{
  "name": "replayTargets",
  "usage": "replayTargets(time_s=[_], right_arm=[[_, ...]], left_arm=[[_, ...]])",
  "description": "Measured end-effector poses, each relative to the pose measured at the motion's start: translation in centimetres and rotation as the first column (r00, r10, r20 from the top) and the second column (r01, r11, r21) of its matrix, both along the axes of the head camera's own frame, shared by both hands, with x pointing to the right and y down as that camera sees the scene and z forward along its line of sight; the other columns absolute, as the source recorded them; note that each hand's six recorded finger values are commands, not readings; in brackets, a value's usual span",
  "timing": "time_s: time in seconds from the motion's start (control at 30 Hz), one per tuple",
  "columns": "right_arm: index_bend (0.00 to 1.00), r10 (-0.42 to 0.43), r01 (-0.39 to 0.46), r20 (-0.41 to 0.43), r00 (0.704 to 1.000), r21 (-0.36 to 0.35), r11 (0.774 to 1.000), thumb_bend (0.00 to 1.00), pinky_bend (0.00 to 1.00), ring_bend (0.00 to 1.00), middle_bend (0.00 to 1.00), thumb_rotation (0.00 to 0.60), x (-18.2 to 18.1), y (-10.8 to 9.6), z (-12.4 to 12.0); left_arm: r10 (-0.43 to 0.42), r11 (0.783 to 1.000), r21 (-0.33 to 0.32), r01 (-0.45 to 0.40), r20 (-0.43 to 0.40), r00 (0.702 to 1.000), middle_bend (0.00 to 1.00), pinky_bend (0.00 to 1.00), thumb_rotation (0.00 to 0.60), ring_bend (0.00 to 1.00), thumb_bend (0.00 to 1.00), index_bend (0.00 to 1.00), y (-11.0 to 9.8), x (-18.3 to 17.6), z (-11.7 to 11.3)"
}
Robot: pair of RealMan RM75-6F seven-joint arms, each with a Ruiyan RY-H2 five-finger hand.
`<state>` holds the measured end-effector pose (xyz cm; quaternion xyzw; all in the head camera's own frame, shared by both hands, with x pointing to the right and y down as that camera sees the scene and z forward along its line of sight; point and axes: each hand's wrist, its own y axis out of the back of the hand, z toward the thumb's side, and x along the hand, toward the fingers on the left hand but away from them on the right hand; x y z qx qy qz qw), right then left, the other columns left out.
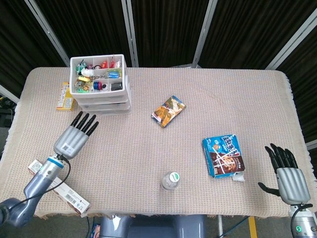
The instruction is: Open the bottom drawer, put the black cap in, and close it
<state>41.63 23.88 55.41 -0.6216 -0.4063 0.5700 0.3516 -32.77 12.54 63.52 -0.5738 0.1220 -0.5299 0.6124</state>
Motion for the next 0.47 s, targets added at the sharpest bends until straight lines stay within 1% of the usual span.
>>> replayTargets(time_s=[0.07,0.13,0.17,0.2,0.3,0.4,0.47], right_arm=[[0.04,-0.001,0.001,-0.001,1.0,0.001,1.0,0.0,0.0,0.0,0.0,0.6,0.0,0.0,0.0],[0.04,-0.002,0.002,-0.002,1.0,0.003,1.0,0.0,0.0,0.0,0.0,0.6,0.0,0.0,0.0],[0.04,-0.002,0.002,-0.002,1.0,0.005,1.0,0.0,0.0,0.0,0.0,0.6,-0.1,0.0,0.0],[0.04,-0.002,0.002,-0.002,1.0,0.005,1.0,0.0,0.0,0.0,0.0,0.6,-0.1,0.0,0.0],[0.04,-0.004,0.004,-0.002,1.0,0.006,1.0,0.0,0.0,0.0,0.0,0.6,-0.2,-0.1,0.0],[0.04,-0.005,0.005,0.0,1.0,0.008,1.0,0.0,0.0,0.0,0.0,0.6,-0.3,-0.1,0.0],[0.04,-0.005,0.005,0.001,1.0,0.009,1.0,0.0,0.0,0.0,0.0,0.6,-0.4,-0.1,0.0]], left_arm=[[-0.079,0.997,0.002,0.079,-0.072,0.994,0.0,0.0,0.6,0.0,0.21,0.0,0.8,-0.8,-1.4],[-0.17,0.985,-0.01,0.171,-0.157,0.973,0.0,0.0,0.6,0.0,0.16,0.0,1.9,-1.8,-2.9],[-0.207,0.978,-0.019,0.207,-0.191,0.96,0.0,0.0,0.6,0.0,0.15,0.0,2.3,-2.2,-3.5],[-0.252,0.967,-0.033,0.251,-0.233,0.939,0.0,0.0,0.6,0.0,0.15,0.0,3.0,-2.9,-4.3],[-0.341,0.939,-0.069,0.337,-0.312,0.887,0.0,0.0,0.6,0.0,0.14,0.0,4.8,-4.4,-6.0],[-0.384,0.921,-0.08,0.381,-0.341,0.858,0.0,0.0,0.6,0.0,0.13,0.0,6.5,-5.7,-7.2],[-0.396,0.915,-0.074,0.397,-0.351,0.848,0.0,0.0,0.6,0.0,0.13,0.0,7.6,-6.5,-7.9]])
